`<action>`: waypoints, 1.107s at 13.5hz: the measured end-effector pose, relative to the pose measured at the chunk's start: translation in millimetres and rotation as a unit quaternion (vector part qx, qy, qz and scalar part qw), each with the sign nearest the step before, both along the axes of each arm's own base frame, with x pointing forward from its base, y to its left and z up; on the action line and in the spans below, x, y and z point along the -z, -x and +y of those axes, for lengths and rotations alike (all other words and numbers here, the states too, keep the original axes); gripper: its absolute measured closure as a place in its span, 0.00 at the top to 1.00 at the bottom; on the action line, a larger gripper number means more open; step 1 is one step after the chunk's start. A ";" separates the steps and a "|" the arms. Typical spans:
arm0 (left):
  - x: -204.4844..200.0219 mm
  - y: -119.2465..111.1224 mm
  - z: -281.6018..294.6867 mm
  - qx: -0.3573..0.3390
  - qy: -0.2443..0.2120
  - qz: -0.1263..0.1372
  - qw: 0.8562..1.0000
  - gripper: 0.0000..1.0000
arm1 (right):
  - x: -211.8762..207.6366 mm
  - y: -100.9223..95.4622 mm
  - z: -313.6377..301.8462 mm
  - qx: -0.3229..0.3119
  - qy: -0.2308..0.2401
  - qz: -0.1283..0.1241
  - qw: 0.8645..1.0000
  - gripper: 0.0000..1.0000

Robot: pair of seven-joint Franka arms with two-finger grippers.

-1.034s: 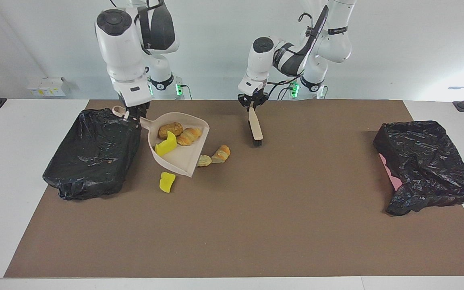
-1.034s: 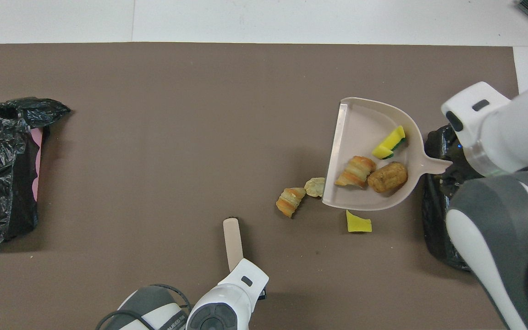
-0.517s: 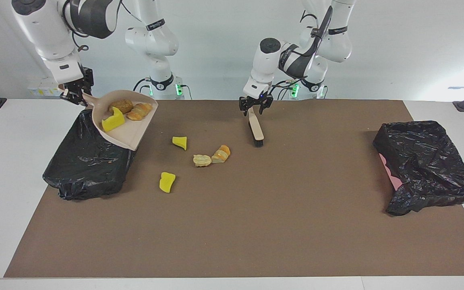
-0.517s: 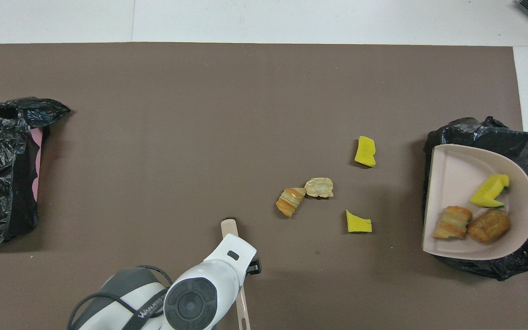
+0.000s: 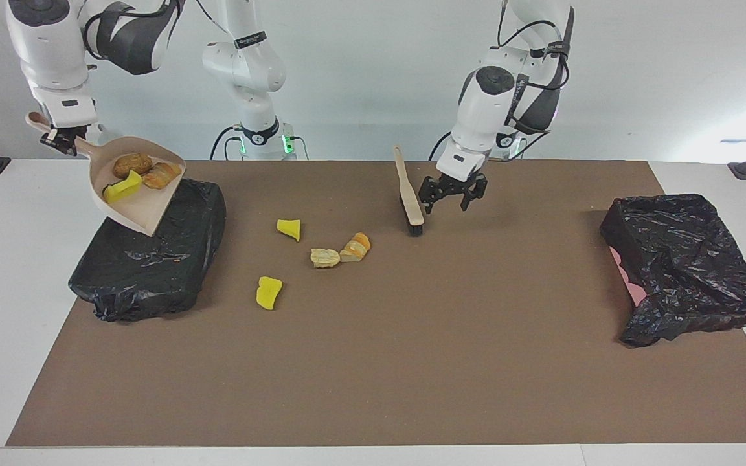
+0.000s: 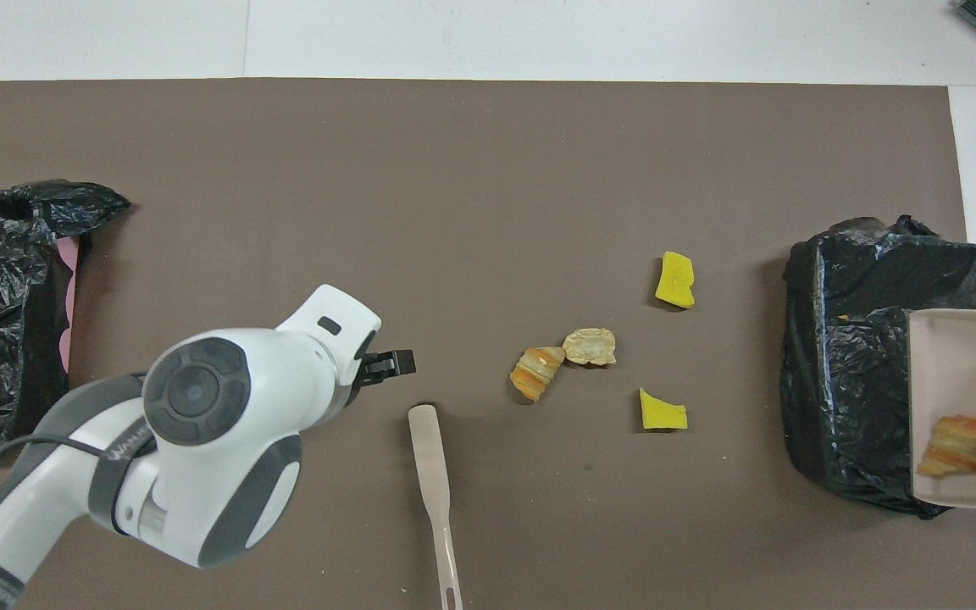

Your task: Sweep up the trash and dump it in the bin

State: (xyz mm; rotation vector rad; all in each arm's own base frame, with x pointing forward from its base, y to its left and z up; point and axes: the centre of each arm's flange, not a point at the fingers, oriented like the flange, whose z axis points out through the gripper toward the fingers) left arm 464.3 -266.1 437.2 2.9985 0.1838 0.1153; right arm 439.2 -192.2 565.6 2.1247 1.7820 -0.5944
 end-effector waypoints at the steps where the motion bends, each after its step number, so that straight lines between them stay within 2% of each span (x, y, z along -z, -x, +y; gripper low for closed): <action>1: -5.3 -19.6 13.6 0.004 0.000 -0.004 1.000 1.00 | -0.2 0.1 2.0 -0.004 0.022 -0.004 1.000 0.33; 4: -11.3 -59.6 60.0 0.033 -0.006 -0.011 0.999 1.00 | -1.0 -4.6 30.1 0.001 0.072 -0.022 0.997 0.33; 8: -56.2 -92.2 148.1 0.094 -0.020 0.011 0.995 1.00 | -3.9 -6.0 58.1 0.028 0.120 -0.037 0.992 0.33; 11: -95.7 -98.5 194.8 0.114 -0.021 0.030 0.993 1.00 | -6.7 -5.9 67.1 0.017 0.152 -0.023 0.988 0.33; 15: -150.2 -91.3 198.9 0.128 -0.045 0.051 0.989 1.00 | -15.9 -3.7 87.6 0.005 0.201 -0.002 0.980 0.33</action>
